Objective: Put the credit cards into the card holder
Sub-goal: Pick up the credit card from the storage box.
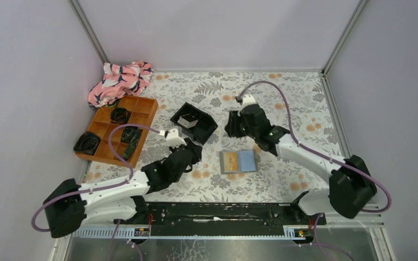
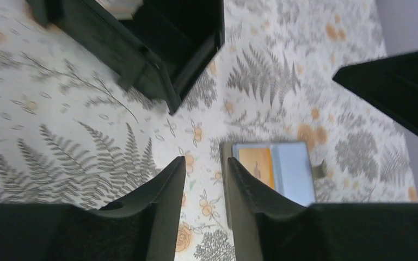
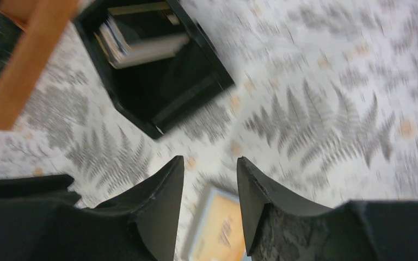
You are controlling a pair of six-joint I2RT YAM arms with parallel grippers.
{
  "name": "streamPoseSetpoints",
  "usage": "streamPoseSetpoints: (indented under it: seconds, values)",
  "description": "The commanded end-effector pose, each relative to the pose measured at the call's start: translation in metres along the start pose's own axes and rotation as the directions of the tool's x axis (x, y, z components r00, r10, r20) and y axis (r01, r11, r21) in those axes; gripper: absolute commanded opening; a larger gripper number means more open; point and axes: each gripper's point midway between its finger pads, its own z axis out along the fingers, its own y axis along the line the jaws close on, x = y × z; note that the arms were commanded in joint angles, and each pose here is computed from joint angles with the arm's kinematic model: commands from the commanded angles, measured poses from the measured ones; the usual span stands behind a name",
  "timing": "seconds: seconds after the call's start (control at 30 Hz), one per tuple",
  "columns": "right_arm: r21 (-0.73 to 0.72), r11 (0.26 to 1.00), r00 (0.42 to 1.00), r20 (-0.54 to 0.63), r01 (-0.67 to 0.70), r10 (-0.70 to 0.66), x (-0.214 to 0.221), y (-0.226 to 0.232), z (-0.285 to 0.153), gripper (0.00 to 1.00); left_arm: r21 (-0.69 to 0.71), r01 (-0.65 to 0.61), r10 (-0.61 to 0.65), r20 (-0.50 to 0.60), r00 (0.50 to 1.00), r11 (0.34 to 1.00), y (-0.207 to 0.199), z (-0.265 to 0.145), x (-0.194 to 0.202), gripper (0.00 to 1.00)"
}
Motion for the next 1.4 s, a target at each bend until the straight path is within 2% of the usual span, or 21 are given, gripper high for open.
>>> streamPoseSetpoints:
  seconds: [0.0,0.17,0.3,0.63,0.9,1.37]
  values:
    - [-0.104,0.987,0.988,0.106,0.123,-0.112,-0.065,0.051,0.018,0.47,-0.161,-0.02,0.046,0.158,0.986,0.987,0.039,-0.013,-0.039,0.45]
    - [-0.14,0.974,0.981,0.11,0.176,-0.162,-0.082,0.087,0.056,0.43,-0.267,0.016,0.041,0.208,0.977,0.964,0.066,-0.019,-0.066,0.51]
    - [-0.145,0.967,0.978,0.031,0.209,-0.207,-0.077,0.103,0.098,0.43,-0.296,0.057,0.014,0.232,0.973,0.954,0.081,-0.017,-0.078,0.58]
    - [-0.245,0.932,0.957,-0.051,0.266,-0.287,-0.063,0.134,0.168,0.44,-0.285,0.143,-0.081,0.219,0.972,0.948,0.107,0.006,-0.081,0.56]
    - [-0.279,0.925,0.949,-0.101,0.26,-0.297,-0.054,0.142,0.192,0.45,-0.269,0.179,-0.127,0.199,0.972,0.946,0.114,0.021,-0.077,0.55]
    - [-0.293,0.927,0.936,-0.19,0.236,-0.298,-0.026,0.136,0.202,0.47,-0.252,0.2,-0.172,0.128,0.977,0.947,0.117,0.054,-0.061,0.54]
